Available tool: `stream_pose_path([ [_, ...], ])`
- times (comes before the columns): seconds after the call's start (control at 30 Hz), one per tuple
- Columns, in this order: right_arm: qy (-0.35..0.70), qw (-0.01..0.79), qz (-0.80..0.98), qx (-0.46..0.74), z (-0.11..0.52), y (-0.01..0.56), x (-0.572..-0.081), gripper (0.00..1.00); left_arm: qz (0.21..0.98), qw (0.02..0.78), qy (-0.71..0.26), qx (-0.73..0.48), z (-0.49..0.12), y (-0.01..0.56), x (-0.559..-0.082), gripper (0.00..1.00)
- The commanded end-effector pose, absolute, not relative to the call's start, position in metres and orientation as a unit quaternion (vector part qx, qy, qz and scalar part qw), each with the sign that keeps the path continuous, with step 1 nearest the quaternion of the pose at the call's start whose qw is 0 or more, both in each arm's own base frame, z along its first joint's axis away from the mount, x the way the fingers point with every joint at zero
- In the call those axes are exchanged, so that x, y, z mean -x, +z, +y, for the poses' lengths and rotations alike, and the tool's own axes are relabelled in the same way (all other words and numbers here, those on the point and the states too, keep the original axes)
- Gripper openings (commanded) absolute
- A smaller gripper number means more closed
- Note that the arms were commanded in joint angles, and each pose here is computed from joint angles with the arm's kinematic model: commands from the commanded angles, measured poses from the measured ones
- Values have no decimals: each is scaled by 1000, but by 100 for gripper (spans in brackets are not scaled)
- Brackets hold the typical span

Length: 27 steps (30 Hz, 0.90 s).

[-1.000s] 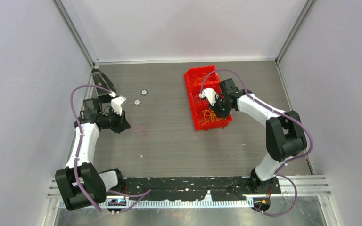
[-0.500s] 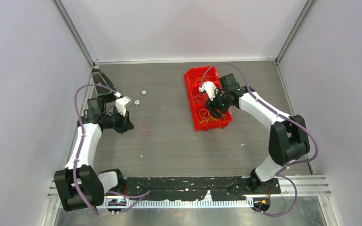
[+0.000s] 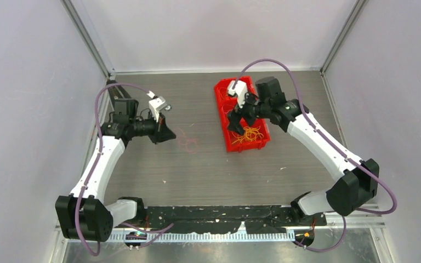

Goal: Untangle the cables

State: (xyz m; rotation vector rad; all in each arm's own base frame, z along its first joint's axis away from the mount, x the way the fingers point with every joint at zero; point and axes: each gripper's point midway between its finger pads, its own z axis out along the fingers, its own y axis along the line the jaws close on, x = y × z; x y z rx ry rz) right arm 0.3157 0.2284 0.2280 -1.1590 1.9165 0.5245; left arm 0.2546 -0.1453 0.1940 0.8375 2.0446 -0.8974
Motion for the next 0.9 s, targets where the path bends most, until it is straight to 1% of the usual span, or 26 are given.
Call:
stream_pose_path([
  [0.0, 312, 449, 681, 487, 293, 281, -282, 95, 756, 393, -408, -330, -172, 241, -260, 0],
  [0.1, 355, 437, 662, 494, 327, 281, -262, 95, 742, 408, -416, -331, -181, 250, -265, 0],
  [0.23, 386, 435, 641, 501, 362, 287, -249, 95, 728, 408, -439, -334, -195, 261, -264, 0],
  [0.4, 405, 437, 640, 485, 386, 286, -259, 95, 720, 408, -466, -312, -205, 269, -263, 0],
  [0.5, 395, 433, 649, 485, 392, 266, -269, 96, 714, 409, -476, -309, -208, 274, -263, 0],
  [0.6, 369, 432, 663, 487, 389, 246, -278, 99, 713, 410, -478, -309, -208, 277, -261, 0],
  [0.67, 365, 429, 666, 489, 387, 240, -278, 88, 713, 408, -480, -307, -208, 277, -259, 0],
  [0.7, 366, 427, 667, 488, 386, 240, -277, 77, 713, 406, -483, -305, -208, 276, -258, 0],
  [0.73, 368, 427, 668, 486, 384, 241, -276, 69, 714, 404, -484, -302, -208, 275, -257, 0],
  [0.8, 369, 428, 668, 484, 379, 244, -274, 44, 720, 401, -482, -297, -207, 269, -256, 0],
  [0.83, 367, 430, 670, 482, 377, 245, -274, 38, 723, 400, -480, -295, -205, 265, -256, 0],
  [0.87, 366, 434, 672, 476, 372, 250, -276, 27, 727, 400, -477, -292, -202, 261, -257, 0],
])
